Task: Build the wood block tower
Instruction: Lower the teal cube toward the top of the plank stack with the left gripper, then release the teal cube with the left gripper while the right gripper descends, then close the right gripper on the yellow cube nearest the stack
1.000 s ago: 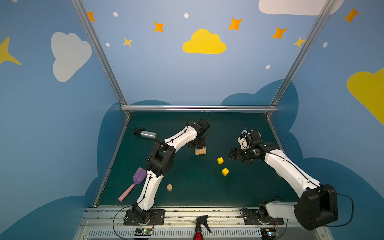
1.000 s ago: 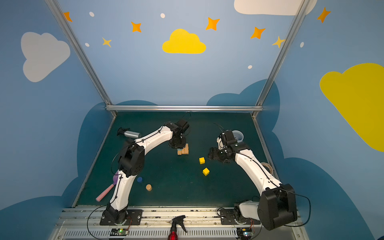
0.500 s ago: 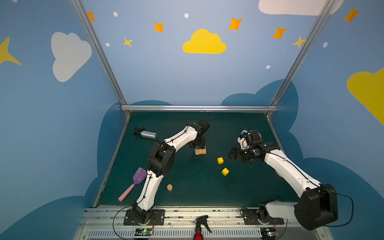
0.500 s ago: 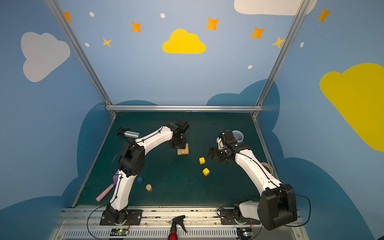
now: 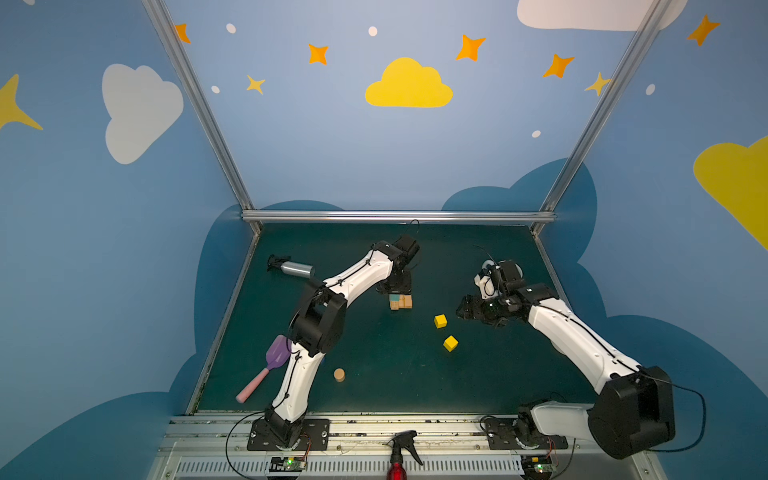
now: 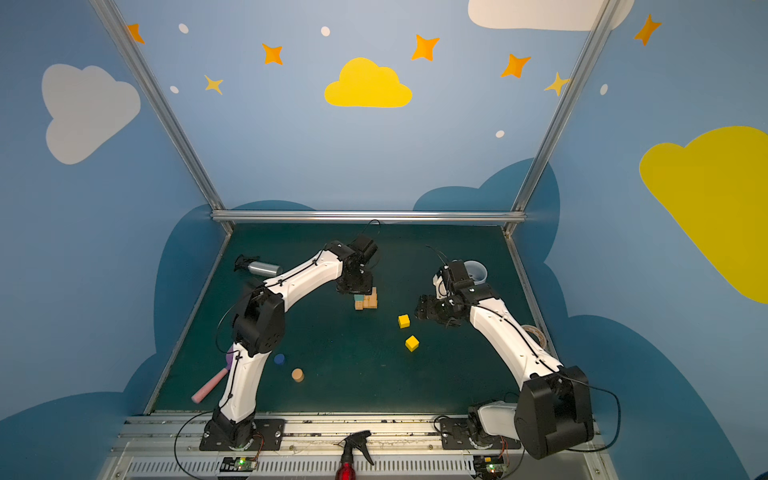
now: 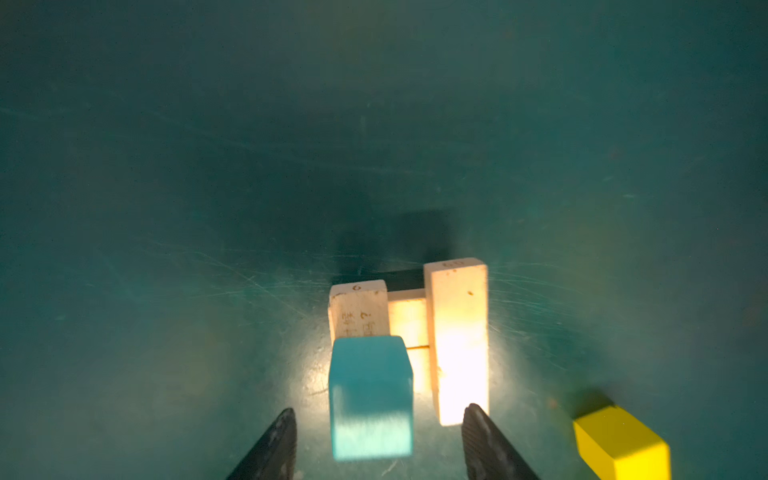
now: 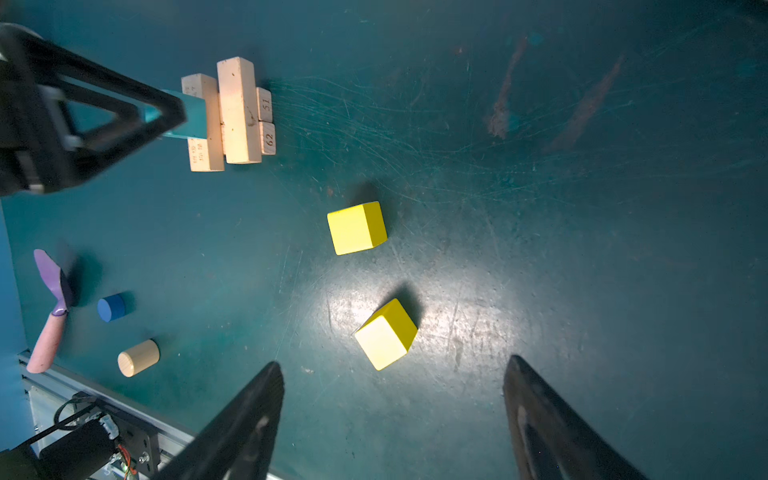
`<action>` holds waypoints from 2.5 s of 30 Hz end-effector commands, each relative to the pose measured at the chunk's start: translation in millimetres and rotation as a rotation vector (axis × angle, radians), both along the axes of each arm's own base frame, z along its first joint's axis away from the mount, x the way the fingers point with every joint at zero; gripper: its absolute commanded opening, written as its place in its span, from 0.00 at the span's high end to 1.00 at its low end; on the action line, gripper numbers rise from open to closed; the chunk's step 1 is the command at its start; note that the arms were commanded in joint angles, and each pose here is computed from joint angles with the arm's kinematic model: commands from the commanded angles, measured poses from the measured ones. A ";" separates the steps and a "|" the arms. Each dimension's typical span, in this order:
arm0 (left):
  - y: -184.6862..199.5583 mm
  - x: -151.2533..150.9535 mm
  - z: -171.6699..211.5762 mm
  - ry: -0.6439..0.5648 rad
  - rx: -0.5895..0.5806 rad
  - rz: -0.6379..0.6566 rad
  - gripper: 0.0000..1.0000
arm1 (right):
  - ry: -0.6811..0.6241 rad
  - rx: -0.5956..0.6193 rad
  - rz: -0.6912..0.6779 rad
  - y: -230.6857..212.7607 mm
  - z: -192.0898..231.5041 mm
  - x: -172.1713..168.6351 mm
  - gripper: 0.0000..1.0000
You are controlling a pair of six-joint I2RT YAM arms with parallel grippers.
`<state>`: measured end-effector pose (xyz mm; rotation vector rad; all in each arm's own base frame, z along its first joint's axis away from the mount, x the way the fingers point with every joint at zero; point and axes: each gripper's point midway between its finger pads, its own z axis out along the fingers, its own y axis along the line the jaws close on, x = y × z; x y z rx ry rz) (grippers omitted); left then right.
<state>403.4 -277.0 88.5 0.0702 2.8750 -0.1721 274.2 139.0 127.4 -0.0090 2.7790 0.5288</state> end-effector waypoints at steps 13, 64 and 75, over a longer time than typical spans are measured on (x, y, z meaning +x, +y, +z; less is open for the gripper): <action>15.5 -23.0 99.4 -0.197 -0.118 -0.019 0.37 | 0.059 -0.028 0.122 24.0 -9.9 11.8 0.21; 140.4 -147.1 185.2 -0.653 -0.405 0.204 0.28 | 0.208 -0.338 0.289 67.7 -90.9 21.3 0.63; 140.9 -143.0 188.7 -0.675 -0.404 0.208 0.29 | 0.197 -0.320 0.273 72.1 -82.2 22.4 0.56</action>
